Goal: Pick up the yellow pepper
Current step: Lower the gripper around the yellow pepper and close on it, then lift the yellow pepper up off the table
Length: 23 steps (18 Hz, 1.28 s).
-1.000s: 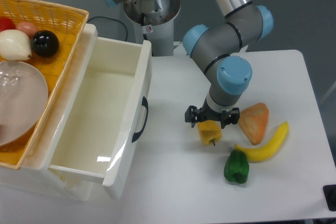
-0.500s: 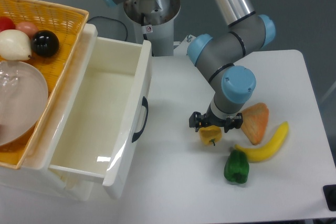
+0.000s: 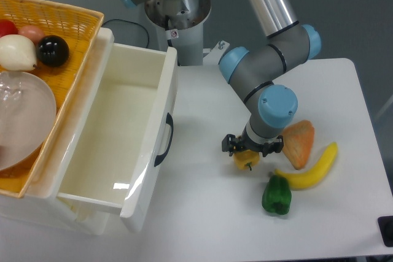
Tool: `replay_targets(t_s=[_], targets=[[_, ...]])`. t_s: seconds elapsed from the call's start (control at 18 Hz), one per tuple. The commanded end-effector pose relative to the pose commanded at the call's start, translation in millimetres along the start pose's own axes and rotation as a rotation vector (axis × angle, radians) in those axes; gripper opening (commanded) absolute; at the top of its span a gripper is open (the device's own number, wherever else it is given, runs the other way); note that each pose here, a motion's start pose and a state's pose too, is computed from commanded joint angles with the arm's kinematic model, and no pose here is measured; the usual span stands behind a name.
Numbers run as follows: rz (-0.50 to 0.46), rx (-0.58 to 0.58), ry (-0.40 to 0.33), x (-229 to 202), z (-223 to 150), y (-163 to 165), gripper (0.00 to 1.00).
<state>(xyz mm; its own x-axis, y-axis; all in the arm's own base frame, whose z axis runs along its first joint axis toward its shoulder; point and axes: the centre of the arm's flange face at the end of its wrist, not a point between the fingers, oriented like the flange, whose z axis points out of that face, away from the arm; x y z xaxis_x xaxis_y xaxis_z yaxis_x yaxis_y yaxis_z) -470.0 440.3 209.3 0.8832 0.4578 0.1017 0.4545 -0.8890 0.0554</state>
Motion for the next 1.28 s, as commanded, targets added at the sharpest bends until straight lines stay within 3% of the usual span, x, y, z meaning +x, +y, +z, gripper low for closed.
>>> replay_targets(t_s=[0.17,0.33,0.44,0.5,0.61,0.78,1.06,1.28], targets=[[0.006,-0.003,0.001,2,5,-2,1.0],[0.019,-0.014,0.002,7,10,-3,0.91],[0.021,-0.015,0.001,7,10,-3,0.75],[0.019,-0.014,0.0,7,9,-3,0.52],[0.02,-0.008,-0.002,7,6,-4,0.43],[0.02,-0.006,-0.005,5,4,-4,0.12],[0.023,0.02,-0.018,5,-10,-8,0.07],[0.084,0.105,-0.071,13,-66,-16,0.07]])
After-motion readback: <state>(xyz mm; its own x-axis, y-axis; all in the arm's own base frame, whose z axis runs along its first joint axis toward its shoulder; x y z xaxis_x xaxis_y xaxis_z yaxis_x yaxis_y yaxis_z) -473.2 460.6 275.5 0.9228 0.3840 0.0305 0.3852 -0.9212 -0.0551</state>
